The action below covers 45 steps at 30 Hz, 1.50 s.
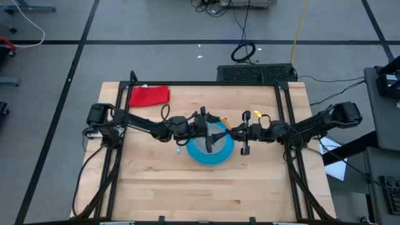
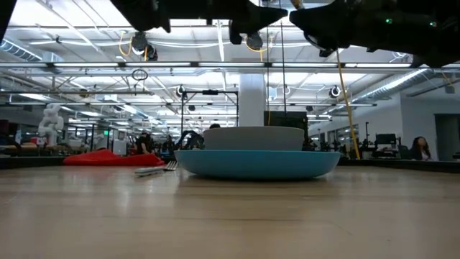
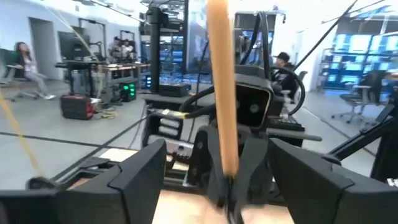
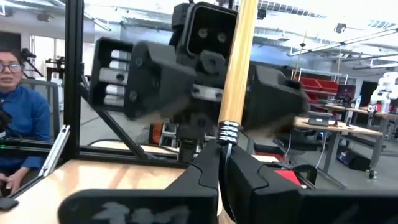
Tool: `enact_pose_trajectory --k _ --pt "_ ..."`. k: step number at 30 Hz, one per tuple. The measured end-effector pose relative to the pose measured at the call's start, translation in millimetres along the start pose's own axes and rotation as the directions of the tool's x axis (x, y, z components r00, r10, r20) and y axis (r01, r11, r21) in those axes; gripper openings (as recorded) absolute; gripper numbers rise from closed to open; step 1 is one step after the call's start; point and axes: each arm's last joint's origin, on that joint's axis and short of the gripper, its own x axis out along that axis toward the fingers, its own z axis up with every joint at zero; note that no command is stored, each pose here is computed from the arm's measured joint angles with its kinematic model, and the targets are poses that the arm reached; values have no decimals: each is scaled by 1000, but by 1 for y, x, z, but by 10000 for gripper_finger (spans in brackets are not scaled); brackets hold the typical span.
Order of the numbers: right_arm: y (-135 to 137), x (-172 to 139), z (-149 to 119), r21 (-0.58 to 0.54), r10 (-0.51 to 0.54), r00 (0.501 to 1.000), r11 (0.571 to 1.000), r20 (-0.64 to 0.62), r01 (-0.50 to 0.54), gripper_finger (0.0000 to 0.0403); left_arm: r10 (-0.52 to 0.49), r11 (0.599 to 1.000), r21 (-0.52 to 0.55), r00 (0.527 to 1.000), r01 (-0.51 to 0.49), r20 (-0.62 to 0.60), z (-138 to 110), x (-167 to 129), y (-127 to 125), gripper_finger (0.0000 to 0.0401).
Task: Set table place
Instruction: Put the orange spoon into the gray bowl
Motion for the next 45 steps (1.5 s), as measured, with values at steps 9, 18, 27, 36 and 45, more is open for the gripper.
enact_pose_trajectory --k 9,18,27,36,45 --pt "2 11 -2 -42 2 1000 999 -8 -2 0 -24 1000 -14 1000 24 3 -2 12 -2 206" --pt "1 10 4 -79 -3 1000 997 24 5 0 -40 999 -27 999 40 -1 -3 10 -7 123" --pt "1 9 5 -80 2 1000 997 24 0 0 -44 999 -7 998 44 41 1 10 -11 60" --pt "1 9 5 -79 2 1000 997 23 0 1 -45 999 -24 998 45 33 0 9 -11 34" --pt "3 8 -3 38 4 997 999 -79 -1 91 -61 998 -18 998 61 8 3 7 -11 34"
